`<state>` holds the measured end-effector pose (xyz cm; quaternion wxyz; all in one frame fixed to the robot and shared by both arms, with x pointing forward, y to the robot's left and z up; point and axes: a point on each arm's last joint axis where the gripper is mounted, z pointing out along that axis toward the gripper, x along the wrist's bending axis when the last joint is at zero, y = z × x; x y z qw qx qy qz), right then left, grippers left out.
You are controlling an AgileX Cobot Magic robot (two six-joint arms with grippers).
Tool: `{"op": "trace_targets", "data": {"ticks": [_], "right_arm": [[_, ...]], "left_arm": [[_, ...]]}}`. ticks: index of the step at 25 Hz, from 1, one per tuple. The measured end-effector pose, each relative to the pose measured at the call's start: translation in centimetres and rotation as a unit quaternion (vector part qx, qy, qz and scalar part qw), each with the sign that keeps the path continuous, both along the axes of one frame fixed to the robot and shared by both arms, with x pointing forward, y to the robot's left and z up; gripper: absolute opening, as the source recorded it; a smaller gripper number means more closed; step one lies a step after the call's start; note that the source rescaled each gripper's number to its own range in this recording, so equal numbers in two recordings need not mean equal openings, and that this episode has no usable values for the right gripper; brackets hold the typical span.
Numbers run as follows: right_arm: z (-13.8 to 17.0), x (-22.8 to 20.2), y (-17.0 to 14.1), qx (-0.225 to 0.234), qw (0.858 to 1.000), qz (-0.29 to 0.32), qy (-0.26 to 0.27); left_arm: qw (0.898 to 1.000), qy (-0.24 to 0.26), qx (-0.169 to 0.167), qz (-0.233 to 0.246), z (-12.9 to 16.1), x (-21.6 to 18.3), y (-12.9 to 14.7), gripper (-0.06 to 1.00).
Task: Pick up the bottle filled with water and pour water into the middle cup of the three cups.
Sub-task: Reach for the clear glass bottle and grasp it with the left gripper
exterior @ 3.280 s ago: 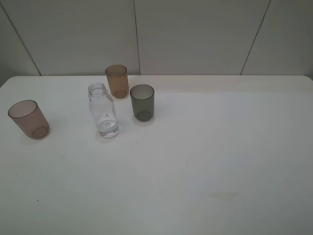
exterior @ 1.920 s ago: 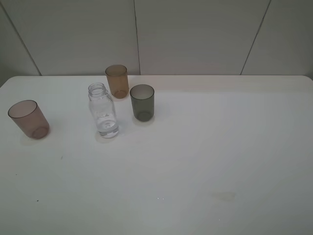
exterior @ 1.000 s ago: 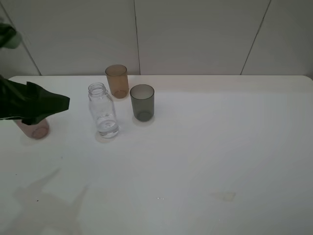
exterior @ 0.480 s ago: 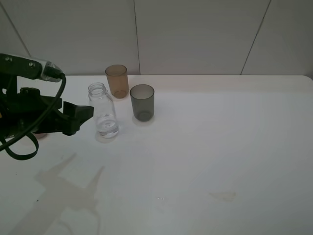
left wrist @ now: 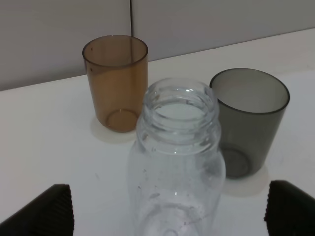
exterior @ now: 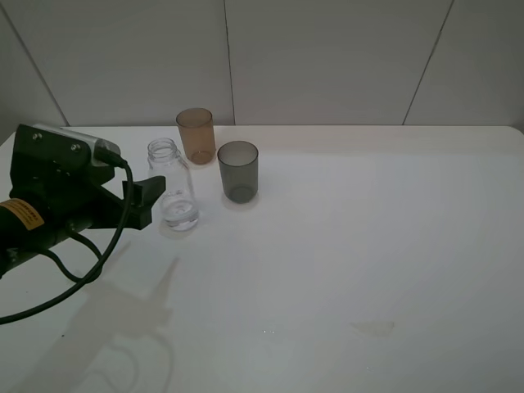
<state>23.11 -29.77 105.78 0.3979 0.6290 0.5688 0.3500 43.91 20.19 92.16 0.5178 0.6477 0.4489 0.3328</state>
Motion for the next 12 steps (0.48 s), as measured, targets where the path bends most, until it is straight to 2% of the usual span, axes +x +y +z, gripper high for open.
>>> {"op": "trace_targets", "data": {"ticks": [3, 8, 12], "right_arm": [[0.0, 0.0, 0.0, 0.000, 1.000, 0.000, 0.000], [0.0, 0.0, 0.0, 0.000, 1.000, 0.000, 0.000], [0.0, 0.0, 0.0, 0.000, 1.000, 0.000, 0.000]], "left_arm": [[1.000, -0.007, 0.000, 0.002, -1.3, 0.4, -0.2, 1.00], [0.999, 0.035, 0.024, 0.001, -3.9, 0.6, -0.3, 1.00], [0.999, 0.039, 0.026, 0.001, -4.7, 1.7, -0.9, 1.00]]}}
